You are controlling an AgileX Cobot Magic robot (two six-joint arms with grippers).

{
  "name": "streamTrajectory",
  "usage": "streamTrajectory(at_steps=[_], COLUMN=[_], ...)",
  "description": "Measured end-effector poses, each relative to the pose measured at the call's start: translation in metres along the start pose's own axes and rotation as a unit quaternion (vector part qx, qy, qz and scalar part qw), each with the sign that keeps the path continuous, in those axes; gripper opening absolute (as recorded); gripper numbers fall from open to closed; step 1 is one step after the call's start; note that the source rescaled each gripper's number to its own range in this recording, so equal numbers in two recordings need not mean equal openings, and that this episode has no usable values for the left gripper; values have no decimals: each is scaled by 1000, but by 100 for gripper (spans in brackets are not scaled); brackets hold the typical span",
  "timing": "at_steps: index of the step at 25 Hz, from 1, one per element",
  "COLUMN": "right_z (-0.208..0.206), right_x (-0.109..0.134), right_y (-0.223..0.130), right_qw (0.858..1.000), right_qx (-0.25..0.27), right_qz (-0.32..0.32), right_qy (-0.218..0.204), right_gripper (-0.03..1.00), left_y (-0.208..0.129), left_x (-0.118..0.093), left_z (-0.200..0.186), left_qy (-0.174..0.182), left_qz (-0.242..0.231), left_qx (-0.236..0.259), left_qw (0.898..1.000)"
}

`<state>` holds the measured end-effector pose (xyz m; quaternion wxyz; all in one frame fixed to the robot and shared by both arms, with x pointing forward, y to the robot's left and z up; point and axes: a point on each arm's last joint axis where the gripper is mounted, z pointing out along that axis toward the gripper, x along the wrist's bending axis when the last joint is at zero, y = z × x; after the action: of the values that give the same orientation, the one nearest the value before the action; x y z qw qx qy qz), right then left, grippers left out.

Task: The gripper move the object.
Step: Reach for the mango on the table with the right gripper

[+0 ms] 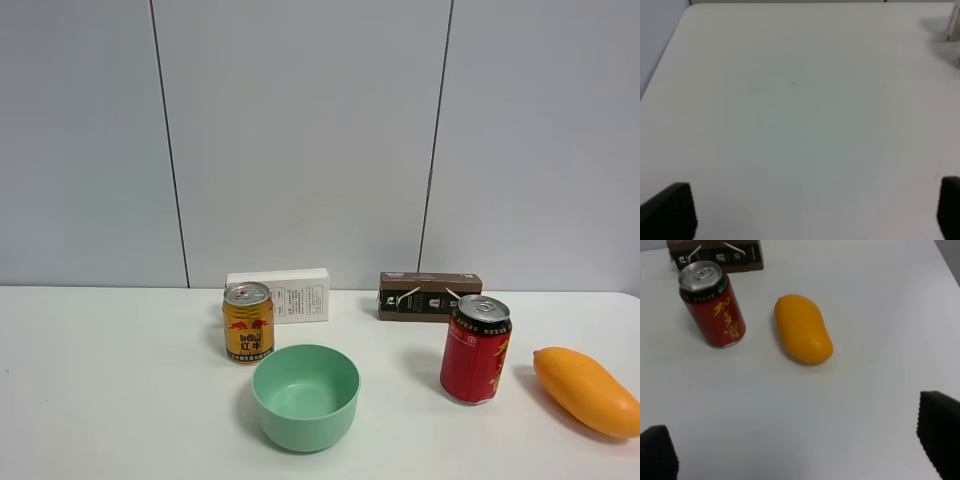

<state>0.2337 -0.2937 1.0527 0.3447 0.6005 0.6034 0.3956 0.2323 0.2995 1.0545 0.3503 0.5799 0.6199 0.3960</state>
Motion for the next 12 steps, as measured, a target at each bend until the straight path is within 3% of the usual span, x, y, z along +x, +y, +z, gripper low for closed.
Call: streamTrajectory(at_steps=[3, 6, 12], right_z=[4, 16, 37], right_x=[0, -1, -8], right_y=[2, 14, 73], right_qw=[1000, 998, 990], right_qx=[15, 67, 129], right_qz=[1, 1, -27], right_qy=[-1, -6, -50], right_gripper=[100, 100, 100], left_y=[0, 0, 0], left_x=[0, 0, 0], left_z=[0, 0, 0], left_qy=[0, 0, 0], left_qz=[0, 0, 0], left_qx=[0, 0, 0], left_qw=[1000, 1000, 1000])
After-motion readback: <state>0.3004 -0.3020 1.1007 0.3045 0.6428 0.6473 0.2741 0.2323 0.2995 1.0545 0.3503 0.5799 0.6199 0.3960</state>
